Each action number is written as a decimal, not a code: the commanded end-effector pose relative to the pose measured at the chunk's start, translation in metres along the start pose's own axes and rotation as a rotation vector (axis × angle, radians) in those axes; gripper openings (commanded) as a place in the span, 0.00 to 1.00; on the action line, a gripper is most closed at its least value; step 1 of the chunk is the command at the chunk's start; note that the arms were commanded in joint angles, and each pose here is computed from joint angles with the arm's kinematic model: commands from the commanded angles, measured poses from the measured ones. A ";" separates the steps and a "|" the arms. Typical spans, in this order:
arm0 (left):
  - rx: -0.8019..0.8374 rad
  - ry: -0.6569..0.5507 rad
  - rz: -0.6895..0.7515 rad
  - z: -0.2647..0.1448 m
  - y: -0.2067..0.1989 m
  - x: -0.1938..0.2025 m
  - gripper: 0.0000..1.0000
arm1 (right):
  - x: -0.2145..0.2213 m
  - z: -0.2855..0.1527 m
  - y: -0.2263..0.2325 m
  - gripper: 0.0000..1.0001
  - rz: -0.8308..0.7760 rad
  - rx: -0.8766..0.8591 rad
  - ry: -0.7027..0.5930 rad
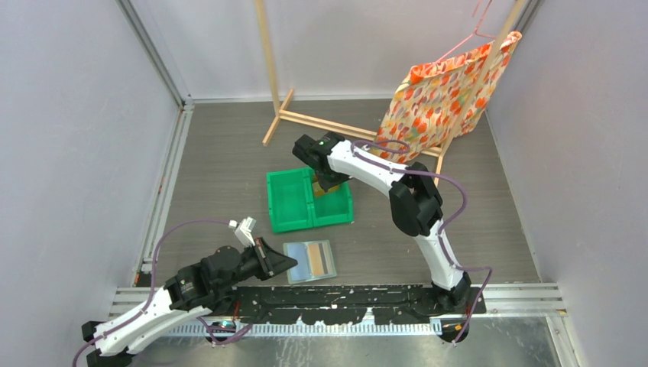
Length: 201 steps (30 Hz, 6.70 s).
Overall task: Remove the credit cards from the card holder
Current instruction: Place the credit card in the storage box, then remove the credit card from the card holder.
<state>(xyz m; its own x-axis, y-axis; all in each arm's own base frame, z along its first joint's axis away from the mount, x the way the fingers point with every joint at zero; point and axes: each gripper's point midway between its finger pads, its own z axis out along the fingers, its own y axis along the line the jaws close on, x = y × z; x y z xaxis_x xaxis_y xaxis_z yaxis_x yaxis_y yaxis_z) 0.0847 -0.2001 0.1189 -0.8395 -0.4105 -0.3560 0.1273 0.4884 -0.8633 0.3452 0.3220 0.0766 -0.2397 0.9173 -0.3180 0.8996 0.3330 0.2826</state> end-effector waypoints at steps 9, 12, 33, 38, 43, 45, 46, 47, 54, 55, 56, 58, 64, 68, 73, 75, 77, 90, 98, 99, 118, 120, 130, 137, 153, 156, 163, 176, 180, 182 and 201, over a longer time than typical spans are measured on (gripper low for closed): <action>0.068 -0.040 -0.006 -0.009 -0.025 -0.013 0.01 | -0.002 -0.001 0.012 0.17 0.027 -0.020 0.000; 0.068 -0.041 -0.006 -0.009 -0.025 -0.013 0.01 | -0.003 -0.005 0.012 0.16 0.024 -0.028 0.000; 0.062 -0.058 -0.003 -0.009 -0.024 -0.016 0.00 | -0.027 -0.068 0.012 0.20 -0.044 -0.162 0.011; 0.058 -0.068 0.000 -0.010 -0.024 -0.018 0.01 | -0.038 -0.095 0.014 0.29 -0.116 -0.258 -0.051; 0.055 -0.071 0.003 -0.010 -0.023 -0.019 0.01 | -0.055 -0.121 0.011 0.35 -0.258 -0.423 -0.221; 0.054 -0.071 0.005 -0.010 -0.023 -0.019 0.01 | -0.058 -0.124 0.003 0.37 -0.339 -0.465 -0.262; 0.054 -0.072 0.005 -0.009 -0.023 -0.019 0.01 | -0.059 -0.126 0.000 0.38 -0.384 -0.486 -0.269; 0.057 -0.072 0.006 -0.009 -0.024 -0.019 0.01 | -0.059 -0.127 -0.003 0.39 -0.458 -0.502 -0.269; 0.065 -0.053 0.027 -0.011 -0.027 -0.017 0.01 | -0.043 -0.108 -0.056 0.26 -0.956 -0.575 -0.134; 0.067 -0.050 0.028 -0.010 -0.028 -0.016 0.01 | -0.034 -0.107 -0.068 0.25 -1.030 -0.611 -0.068; 0.071 -0.046 0.030 -0.010 -0.029 -0.015 0.01 | -0.020 -0.103 -0.085 0.26 -1.093 -0.647 0.030; 0.084 -0.036 0.033 -0.008 -0.031 -0.014 0.00 | -0.009 -0.096 -0.114 0.29 -1.129 -0.700 0.147; 0.100 0.018 0.065 -0.003 -0.038 -0.005 0.01 | -0.014 -0.104 -0.168 0.40 -1.049 -0.918 0.322; 0.127 0.072 0.101 0.002 -0.044 0.004 0.01 | -0.020 -0.122 -0.184 0.41 -0.999 -1.033 0.393; 0.202 0.116 0.148 0.004 -0.063 0.009 0.01 | -0.005 -0.136 -0.201 0.41 -0.936 -1.148 0.558; 0.221 0.119 0.162 0.004 -0.069 0.009 0.01 | 0.006 -0.145 -0.206 0.41 -0.901 -1.205 0.652; 0.234 0.114 0.166 0.003 -0.072 0.008 0.01 | 0.014 -0.156 -0.207 0.41 -0.845 -1.267 0.738; 0.247 0.079 0.144 -0.001 -0.069 0.004 0.01 | 0.029 -0.153 -0.208 0.49 -0.758 -1.289 0.843; 0.245 0.069 0.142 -0.003 -0.067 0.003 0.01 | 0.020 -0.135 -0.214 0.51 -0.725 -1.243 0.792; 0.244 0.070 0.142 -0.003 -0.067 0.003 0.01 | 0.019 -0.135 -0.215 0.52 -0.725 -1.239 0.788; 0.231 0.106 0.136 0.002 -0.069 0.008 0.01 | 0.002 -0.119 -0.231 0.81 -0.792 -1.291 0.721; 0.240 0.107 0.135 0.002 -0.072 0.007 0.01 | 0.002 -0.126 -0.234 0.82 -0.758 -1.350 0.781; 0.305 0.093 0.128 -0.002 -0.088 0.004 0.01 | 0.008 -0.122 -0.242 0.84 -0.778 -1.368 0.846; 0.339 0.078 0.090 -0.003 -0.087 0.004 0.01 | 0.009 -0.146 -0.247 0.83 -0.743 -1.486 0.962; 0.228 0.065 0.078 0.001 -0.060 0.004 0.01 | -0.002 -0.170 -0.246 0.08 -0.716 -1.546 0.974; 0.158 0.052 0.081 0.004 -0.050 0.001 0.17 | -0.003 -0.166 -0.248 0.01 -0.718 -1.527 0.965; -0.024 -0.038 0.111 -0.015 -0.035 -0.025 0.77 | -0.002 -0.145 -0.253 0.01 -0.727 -1.450 0.929; -0.065 0.014 0.301 -0.017 -0.126 -0.059 0.89 | 0.000 -0.129 -0.248 0.01 -0.739 -1.399 0.872; 0.064 0.081 0.251 0.007 -0.138 -0.038 0.63 | -0.001 -0.128 -0.245 0.01 -0.720 -1.399 0.857; 0.084 0.097 0.209 0.016 -0.127 -0.027 0.47 | -0.003 -0.130 -0.242 0.01 -0.705 -1.409 0.849; 0.276 0.124 -0.023 0.025 -0.107 0.001 0.27 | -0.009 -0.163 -0.230 0.01 -0.634 -1.506 0.897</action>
<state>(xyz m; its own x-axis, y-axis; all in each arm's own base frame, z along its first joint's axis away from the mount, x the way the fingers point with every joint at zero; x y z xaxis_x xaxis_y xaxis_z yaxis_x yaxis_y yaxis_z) 0.0839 -0.2663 0.1776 -0.9021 -0.2977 -0.3125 0.2054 0.3405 -0.9175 0.0819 0.2741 0.1494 -0.9239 0.2327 -0.3037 -0.2832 0.1177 0.9518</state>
